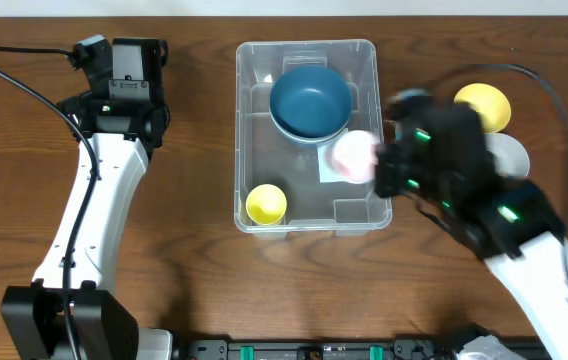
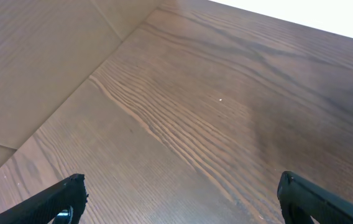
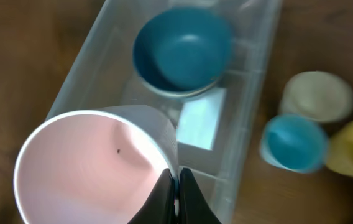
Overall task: Pack container
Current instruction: 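Carry the pink cup into the container beside the bowls and release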
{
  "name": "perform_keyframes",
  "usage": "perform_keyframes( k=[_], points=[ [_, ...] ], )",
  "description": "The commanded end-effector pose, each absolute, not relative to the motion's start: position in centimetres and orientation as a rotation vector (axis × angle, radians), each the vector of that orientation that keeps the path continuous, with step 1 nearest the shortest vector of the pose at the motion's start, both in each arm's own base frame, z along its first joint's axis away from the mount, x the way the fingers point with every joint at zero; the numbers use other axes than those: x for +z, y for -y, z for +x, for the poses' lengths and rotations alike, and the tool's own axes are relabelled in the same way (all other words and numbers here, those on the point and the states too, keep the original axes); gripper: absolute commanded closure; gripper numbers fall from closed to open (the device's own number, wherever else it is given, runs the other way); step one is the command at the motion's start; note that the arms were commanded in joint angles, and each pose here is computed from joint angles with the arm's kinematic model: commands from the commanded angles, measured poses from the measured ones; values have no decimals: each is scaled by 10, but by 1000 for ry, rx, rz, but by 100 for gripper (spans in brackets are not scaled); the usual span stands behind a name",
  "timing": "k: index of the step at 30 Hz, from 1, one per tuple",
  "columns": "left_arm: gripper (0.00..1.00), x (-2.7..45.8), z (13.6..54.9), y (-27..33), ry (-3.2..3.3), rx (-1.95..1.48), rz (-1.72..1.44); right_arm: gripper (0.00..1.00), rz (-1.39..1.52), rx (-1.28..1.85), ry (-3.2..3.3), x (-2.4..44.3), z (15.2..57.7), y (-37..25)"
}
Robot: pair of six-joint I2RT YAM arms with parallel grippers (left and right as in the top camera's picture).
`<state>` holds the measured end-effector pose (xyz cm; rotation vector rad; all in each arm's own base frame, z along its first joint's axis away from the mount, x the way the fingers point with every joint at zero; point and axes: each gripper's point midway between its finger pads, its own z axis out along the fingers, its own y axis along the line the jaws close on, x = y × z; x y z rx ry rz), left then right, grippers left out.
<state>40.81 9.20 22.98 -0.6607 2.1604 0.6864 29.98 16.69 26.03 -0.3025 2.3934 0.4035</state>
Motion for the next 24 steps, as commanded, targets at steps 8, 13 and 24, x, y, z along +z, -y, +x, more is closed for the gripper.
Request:
perform_keyframes(
  k=[8,13,24],
  points=[
    [2,238,404,-96,-2137,709,-669,99,-457,341,-2535,204,352,-240],
    [2,238,404,-96,-2137,709,-669,99,-494,337,-2558,180,367,-263],
    [2,238,404,-96,-2137,709,-669,99,-512,334,-2606,134,375,-289]
  ],
)
